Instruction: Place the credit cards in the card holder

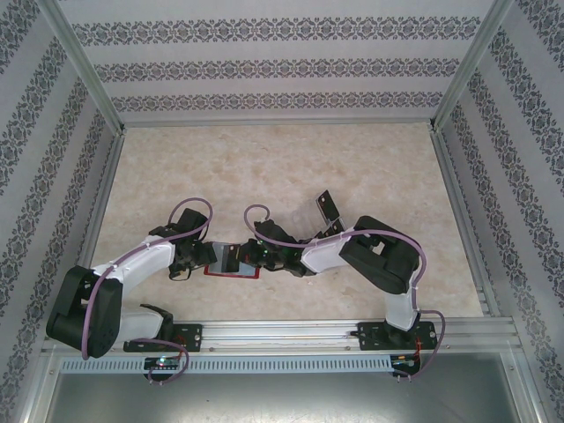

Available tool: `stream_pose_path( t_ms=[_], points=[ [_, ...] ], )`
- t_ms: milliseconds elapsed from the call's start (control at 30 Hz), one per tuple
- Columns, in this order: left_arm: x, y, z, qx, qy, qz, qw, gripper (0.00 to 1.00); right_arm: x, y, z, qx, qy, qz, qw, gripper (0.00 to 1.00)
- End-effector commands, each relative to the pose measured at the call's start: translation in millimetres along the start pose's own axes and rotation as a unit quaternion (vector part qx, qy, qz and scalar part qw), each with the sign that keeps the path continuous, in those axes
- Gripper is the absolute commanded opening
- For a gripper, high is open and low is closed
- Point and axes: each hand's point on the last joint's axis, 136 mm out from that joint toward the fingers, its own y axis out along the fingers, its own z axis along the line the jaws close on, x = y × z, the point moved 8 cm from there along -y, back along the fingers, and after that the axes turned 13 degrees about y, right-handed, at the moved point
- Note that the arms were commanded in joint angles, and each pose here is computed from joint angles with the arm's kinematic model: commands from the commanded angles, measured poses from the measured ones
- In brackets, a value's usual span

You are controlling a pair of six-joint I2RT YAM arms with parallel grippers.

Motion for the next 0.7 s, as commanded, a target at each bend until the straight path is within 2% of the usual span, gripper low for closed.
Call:
stream_pose_path(
  t_ms=[0, 200, 300, 367, 667],
  points=[
    [-5, 6, -3, -0.008, 0.006, 0.014, 1.0, 0.82, -3, 9, -13, -0.034, 0.008, 0.01, 0.999, 0.0],
    [-5, 6, -4, -0.009, 0.005, 0.012, 1.0, 0.82, -5, 9, -11, -0.038, 0.004, 0.023, 0.999, 0.0],
    [-4, 5, -3, -0.01, 0.004, 0.011, 1.0, 0.82, -8, 4, -9, -0.049, -0.004, 0.023, 0.999, 0.22],
    [-4, 5, -4, -0.012, 0.004, 0.01, 1.0, 0.82, -8, 0, -7, -0.059, -0.014, 0.021, 0.998, 0.3],
    [3, -7, -6, -0.018, 0.0, -0.007, 1.0, 0.82, -8, 0, -7, -0.09, -0.026, 0.025, 0.995, 0.32]
  ],
)
